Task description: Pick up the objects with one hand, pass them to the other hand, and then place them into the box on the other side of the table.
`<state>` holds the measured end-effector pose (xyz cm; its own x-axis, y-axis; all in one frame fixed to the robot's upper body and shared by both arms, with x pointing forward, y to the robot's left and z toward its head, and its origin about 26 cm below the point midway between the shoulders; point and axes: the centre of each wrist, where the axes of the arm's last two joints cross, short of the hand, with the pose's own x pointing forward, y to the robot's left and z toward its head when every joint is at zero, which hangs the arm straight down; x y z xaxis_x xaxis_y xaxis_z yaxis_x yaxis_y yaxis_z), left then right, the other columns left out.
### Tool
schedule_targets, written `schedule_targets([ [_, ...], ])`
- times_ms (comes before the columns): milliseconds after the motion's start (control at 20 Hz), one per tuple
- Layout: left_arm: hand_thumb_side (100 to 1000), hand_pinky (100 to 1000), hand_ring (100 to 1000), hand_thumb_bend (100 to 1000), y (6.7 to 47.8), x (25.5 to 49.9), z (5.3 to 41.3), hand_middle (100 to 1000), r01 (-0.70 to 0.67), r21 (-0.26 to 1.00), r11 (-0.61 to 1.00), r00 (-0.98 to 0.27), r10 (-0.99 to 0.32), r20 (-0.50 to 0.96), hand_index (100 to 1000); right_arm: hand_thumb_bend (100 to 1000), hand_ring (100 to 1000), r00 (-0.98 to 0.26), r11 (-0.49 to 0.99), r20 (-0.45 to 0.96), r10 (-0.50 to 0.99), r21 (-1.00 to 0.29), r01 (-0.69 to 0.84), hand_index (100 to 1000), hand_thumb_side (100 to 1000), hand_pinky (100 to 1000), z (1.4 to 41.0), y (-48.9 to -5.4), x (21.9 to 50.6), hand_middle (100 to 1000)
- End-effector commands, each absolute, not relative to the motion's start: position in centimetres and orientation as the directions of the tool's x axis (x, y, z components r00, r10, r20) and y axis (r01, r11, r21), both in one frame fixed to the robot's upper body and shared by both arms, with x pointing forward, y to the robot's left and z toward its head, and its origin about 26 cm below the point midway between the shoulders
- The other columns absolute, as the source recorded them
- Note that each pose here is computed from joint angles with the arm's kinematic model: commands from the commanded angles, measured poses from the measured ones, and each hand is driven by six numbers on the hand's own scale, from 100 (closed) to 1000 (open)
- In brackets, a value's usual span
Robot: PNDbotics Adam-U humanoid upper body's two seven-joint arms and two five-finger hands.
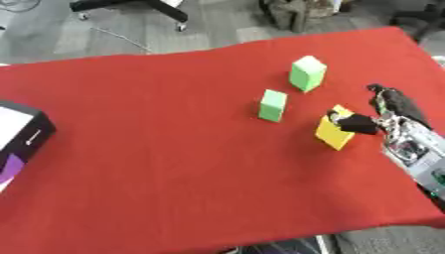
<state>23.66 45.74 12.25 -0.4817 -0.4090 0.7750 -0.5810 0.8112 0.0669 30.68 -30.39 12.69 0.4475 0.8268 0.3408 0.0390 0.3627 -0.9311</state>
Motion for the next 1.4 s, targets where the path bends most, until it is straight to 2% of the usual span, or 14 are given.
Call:
schedule_targets([
  [50,953,805,675,905,46.2,23.5,13.5,644,-0.583,0.095,0.807,-0.493,-0.444,0.749,866,457,813,0.425,0.368,0.353,0.834,-0.929,0.049,945,558,595,13.4,-30.2,30.6,747],
  [150,954,805,675,906,46.2,23.5,13.5,644,-0.581,0.096,0.808,-0.493,-0.443,0.749,866,457,811,0.425,0.377,0.358,0.831,-0.925,0.043,944,558,580,13.2,-30.0,30.6,744],
  [250,954,805,675,906,46.1,23.5,13.5,644,-0.579,0.097,0.81,-0.493,-0.442,0.749,866,457,810,0.424,0.383,0.363,0.83,-0.923,0.04,944,558,608,13.1,-29.9,30.5,743],
  [300,954,804,676,906,46.1,23.5,13.5,644,-0.578,0.097,0.81,-0.493,-0.442,0.749,866,457,810,0.426,0.388,0.365,0.828,-0.921,0.036,943,557,681,12.9,-29.9,30.5,744],
  [850,955,804,676,909,46.1,23.6,13.4,644,-0.571,0.099,0.815,-0.497,-0.439,0.748,866,437,803,0.462,0.434,0.397,0.793,-0.9,0.03,927,531,685,11.5,-30.1,30.9,731],
  [1150,953,803,677,908,46.1,23.6,13.4,645,-0.571,0.1,0.815,-0.496,-0.439,0.749,866,365,800,0.472,0.453,0.409,0.781,-0.891,0.022,910,414,771,11.0,-30.1,30.8,713],
  [1400,950,803,677,906,46.1,23.6,13.4,645,-0.57,0.102,0.815,-0.495,-0.44,0.75,866,283,785,0.474,0.461,0.415,0.777,-0.887,0.021,856,281,711,11.0,-30.0,30.8,649],
])
